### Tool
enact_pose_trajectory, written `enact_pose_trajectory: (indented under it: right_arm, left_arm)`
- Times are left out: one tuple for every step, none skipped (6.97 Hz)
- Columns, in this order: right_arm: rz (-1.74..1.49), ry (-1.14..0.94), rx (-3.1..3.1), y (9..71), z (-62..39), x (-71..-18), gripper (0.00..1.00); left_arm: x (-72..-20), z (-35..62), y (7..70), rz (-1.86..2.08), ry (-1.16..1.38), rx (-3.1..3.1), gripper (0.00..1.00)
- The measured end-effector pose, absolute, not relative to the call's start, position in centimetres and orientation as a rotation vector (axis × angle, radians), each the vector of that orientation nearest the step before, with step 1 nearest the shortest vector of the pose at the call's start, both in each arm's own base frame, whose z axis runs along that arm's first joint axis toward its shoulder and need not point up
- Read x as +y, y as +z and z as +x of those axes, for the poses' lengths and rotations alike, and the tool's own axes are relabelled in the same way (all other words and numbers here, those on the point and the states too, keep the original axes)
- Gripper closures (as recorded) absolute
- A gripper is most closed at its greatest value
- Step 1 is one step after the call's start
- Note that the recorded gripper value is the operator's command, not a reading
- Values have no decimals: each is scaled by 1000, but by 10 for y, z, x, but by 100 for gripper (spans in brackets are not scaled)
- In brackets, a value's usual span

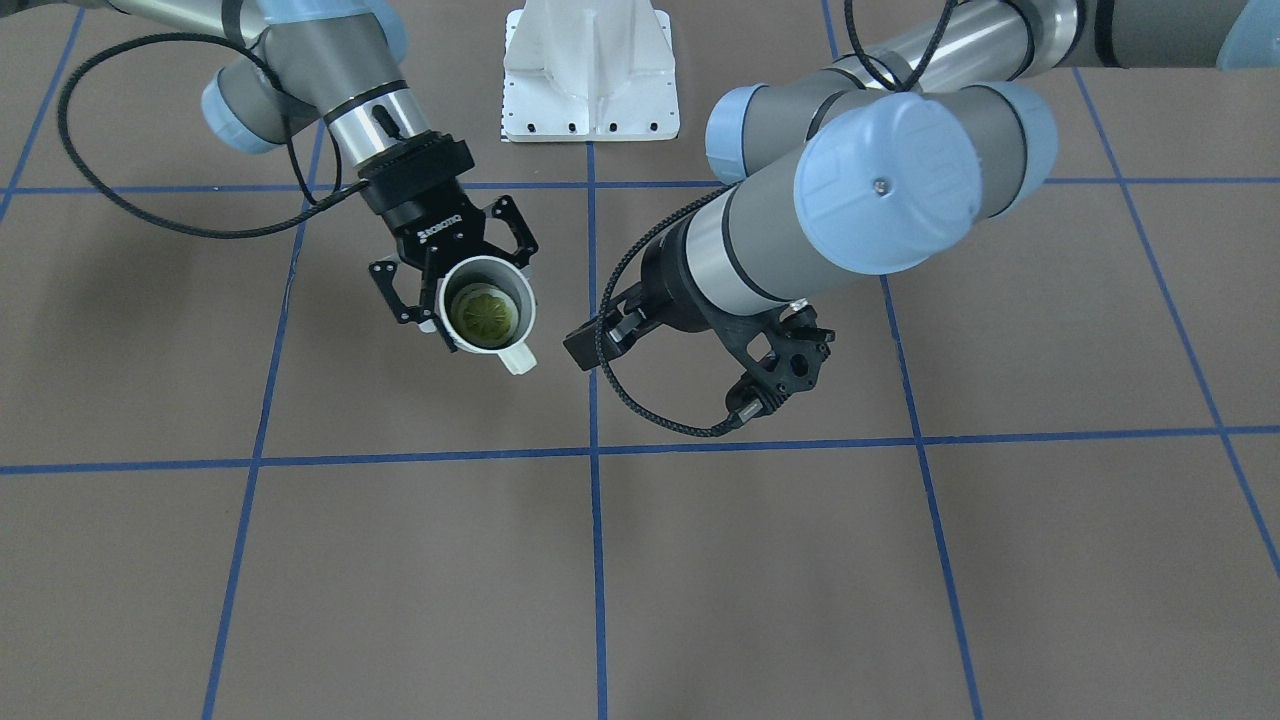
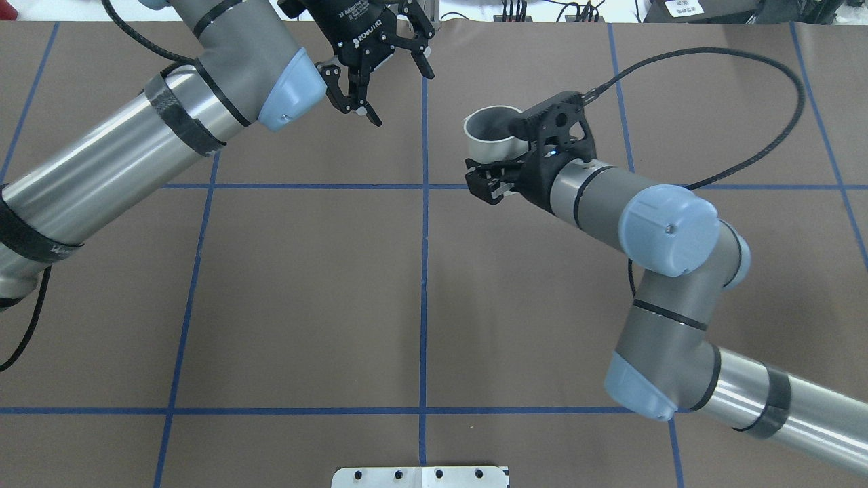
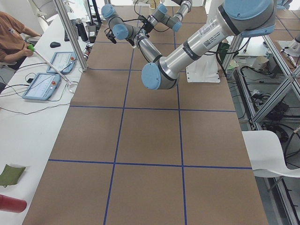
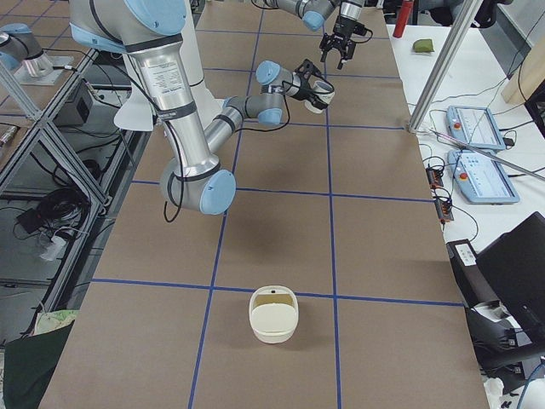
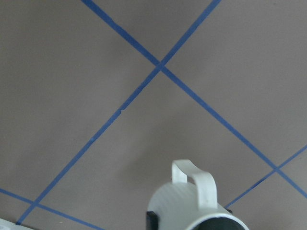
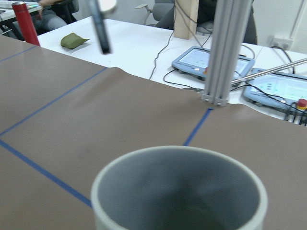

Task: Left arm hands cup to right arm to dump lemon

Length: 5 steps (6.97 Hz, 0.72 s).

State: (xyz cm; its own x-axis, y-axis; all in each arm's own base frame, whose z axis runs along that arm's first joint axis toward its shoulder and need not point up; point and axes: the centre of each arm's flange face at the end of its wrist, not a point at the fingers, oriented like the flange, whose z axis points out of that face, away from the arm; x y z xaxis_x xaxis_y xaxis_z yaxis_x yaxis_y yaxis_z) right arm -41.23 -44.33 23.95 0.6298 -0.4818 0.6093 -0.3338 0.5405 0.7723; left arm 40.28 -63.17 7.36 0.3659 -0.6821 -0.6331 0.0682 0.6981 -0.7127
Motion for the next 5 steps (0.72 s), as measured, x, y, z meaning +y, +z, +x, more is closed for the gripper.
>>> enact_pose_trajectory:
  right_arm:
    - [1041,-61,-871,265,-368,-454,100]
    - [1045,-12,-810,291,-319,-461,81]
    - [1043,33,-754,318,-274,-463,81]
    - [1048,74,-715,353,-231,-457,82]
    - [1057,111,-696,396,-185,-442,82]
  left_arm:
    - [-640,391,81,-649,-550,1102,0]
    - [-645,384,88,-644,-562,1101,0]
    - [-647,381,93,-642,-567,1100,0]
    - [-648,379,97,-641,-570,1098,0]
    - [-649,377,98,-640,-572,1098,0]
